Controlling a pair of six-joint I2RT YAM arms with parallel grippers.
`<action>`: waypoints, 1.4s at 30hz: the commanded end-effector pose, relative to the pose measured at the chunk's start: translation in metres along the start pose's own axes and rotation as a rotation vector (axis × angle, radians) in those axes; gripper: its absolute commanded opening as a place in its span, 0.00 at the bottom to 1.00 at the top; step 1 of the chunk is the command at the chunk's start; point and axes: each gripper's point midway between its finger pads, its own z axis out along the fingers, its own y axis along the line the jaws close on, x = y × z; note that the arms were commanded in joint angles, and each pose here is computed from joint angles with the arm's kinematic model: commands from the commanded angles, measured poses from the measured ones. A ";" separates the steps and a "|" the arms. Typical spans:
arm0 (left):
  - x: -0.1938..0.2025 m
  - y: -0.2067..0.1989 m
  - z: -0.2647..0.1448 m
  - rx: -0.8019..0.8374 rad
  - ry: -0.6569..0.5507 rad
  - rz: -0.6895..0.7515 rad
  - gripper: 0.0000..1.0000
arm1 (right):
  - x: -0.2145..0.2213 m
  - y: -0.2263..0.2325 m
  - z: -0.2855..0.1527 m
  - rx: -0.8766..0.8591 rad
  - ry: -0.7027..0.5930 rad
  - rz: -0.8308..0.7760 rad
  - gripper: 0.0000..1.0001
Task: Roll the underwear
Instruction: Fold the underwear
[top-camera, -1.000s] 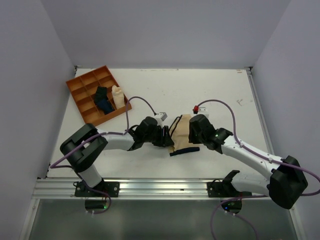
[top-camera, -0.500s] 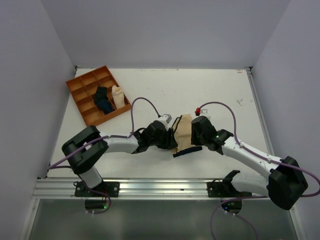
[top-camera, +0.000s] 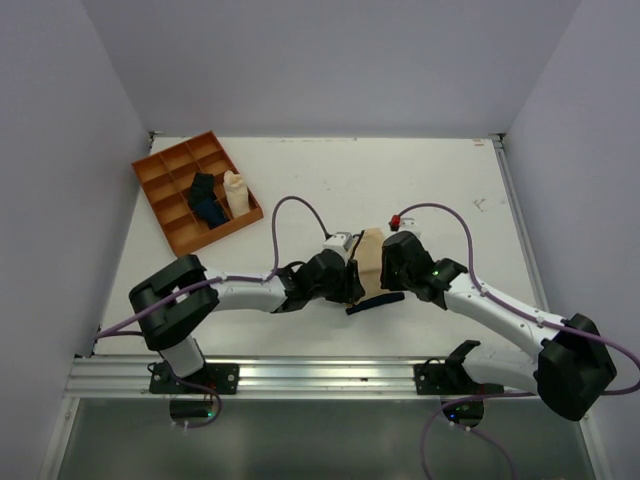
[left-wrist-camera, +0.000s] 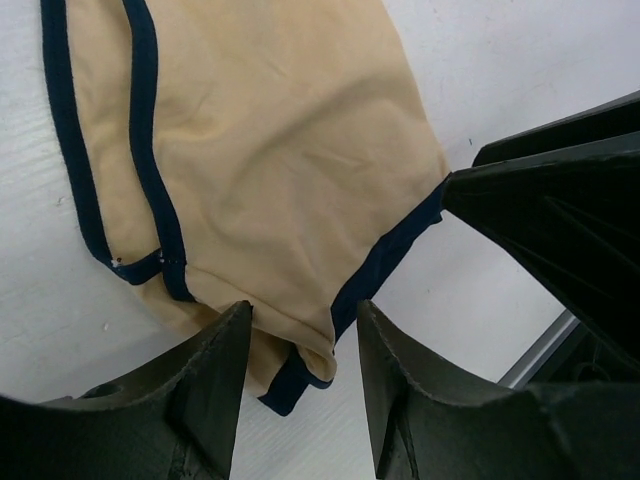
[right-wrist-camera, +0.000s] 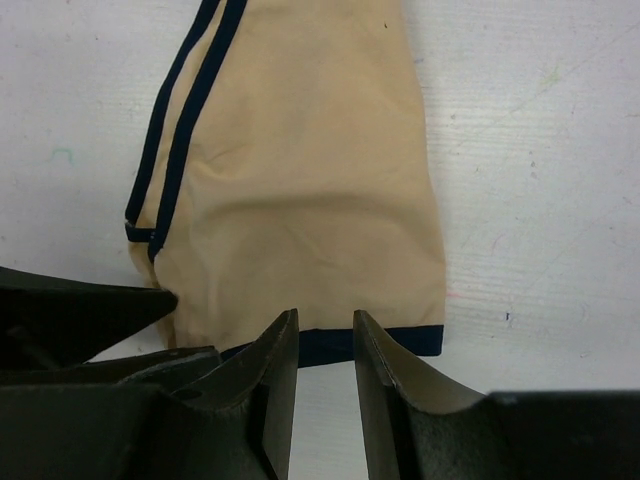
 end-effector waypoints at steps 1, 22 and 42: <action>-0.010 -0.007 0.012 -0.009 -0.045 -0.020 0.50 | -0.028 0.017 -0.009 -0.056 -0.064 0.033 0.33; 0.006 0.059 -0.006 -0.224 -0.079 0.062 0.08 | -0.008 0.016 0.022 -0.032 -0.010 0.040 0.33; -0.018 0.059 -0.028 -0.287 -0.096 0.120 0.55 | 0.019 0.014 0.030 -0.068 0.027 0.100 0.39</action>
